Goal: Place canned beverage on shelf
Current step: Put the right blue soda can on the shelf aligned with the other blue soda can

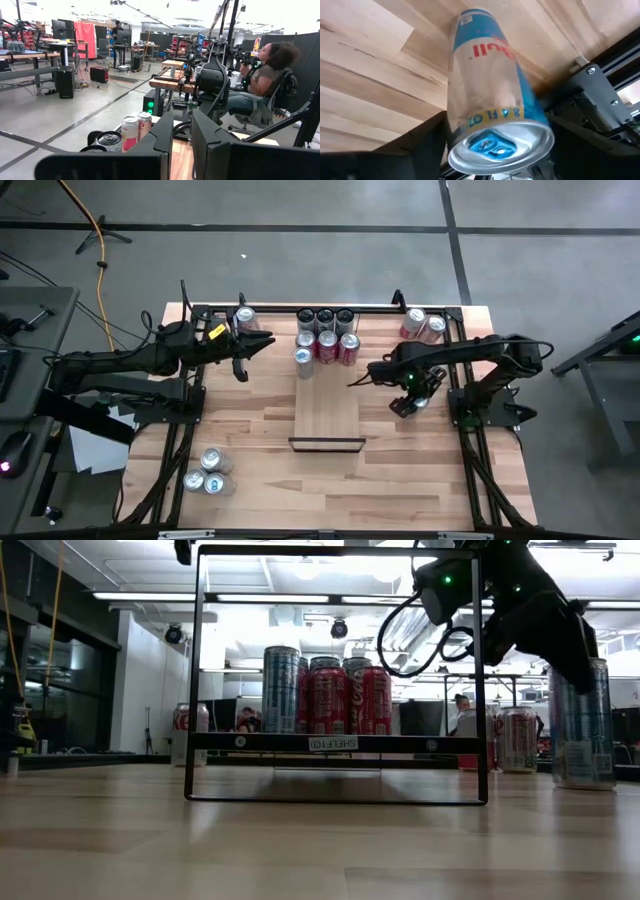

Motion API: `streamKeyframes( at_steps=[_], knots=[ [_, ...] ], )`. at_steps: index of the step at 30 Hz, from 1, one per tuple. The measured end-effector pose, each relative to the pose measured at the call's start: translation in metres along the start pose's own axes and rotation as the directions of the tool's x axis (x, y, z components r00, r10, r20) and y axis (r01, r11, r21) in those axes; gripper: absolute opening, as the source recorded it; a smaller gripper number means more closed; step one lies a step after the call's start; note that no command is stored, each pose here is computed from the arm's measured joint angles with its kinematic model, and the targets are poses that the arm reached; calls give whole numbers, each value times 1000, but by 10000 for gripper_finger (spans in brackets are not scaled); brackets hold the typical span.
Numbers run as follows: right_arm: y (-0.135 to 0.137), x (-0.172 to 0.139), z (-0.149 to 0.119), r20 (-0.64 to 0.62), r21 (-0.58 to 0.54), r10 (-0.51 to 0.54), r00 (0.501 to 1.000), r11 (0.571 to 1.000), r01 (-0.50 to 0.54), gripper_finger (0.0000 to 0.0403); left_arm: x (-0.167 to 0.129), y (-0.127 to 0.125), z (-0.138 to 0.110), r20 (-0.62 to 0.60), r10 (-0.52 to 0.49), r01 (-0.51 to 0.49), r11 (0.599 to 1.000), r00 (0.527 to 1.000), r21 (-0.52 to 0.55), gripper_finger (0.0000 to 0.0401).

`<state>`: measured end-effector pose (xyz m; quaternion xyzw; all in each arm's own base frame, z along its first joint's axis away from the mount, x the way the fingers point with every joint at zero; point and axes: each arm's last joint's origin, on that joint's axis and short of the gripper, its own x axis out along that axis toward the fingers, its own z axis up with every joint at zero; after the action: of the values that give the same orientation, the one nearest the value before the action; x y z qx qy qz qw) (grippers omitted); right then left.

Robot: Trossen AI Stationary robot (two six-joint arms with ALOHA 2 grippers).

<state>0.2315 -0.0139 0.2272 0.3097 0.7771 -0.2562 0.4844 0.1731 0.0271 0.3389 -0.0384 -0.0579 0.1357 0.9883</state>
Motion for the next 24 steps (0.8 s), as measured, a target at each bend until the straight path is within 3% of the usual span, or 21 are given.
streamKeyframes(
  at_steps=[9, 16, 20, 24],
  knots=[
    [-2, -2, -5, -27, -65, 15, 1000, 998, -17, 328, 0, 0, 0, -1, 0, 0, 1000, 1000, 1, 17],
    [-11, -18, -36, 72, -53, 89, 993, 995, -85, 329, 0, 0, 0, -3, 0, 0, 1000, 1000, 2, 17],
    [-23, -29, -61, 150, 19, 158, 976, 986, -163, 330, 0, 0, 0, -3, 0, 0, 1000, 1000, 2, 17],
    [-33, -36, -85, 305, 218, 181, 935, 942, -254, 330, 0, 0, 0, -3, 0, 0, 1000, 1000, 1, 17]
  ],
)
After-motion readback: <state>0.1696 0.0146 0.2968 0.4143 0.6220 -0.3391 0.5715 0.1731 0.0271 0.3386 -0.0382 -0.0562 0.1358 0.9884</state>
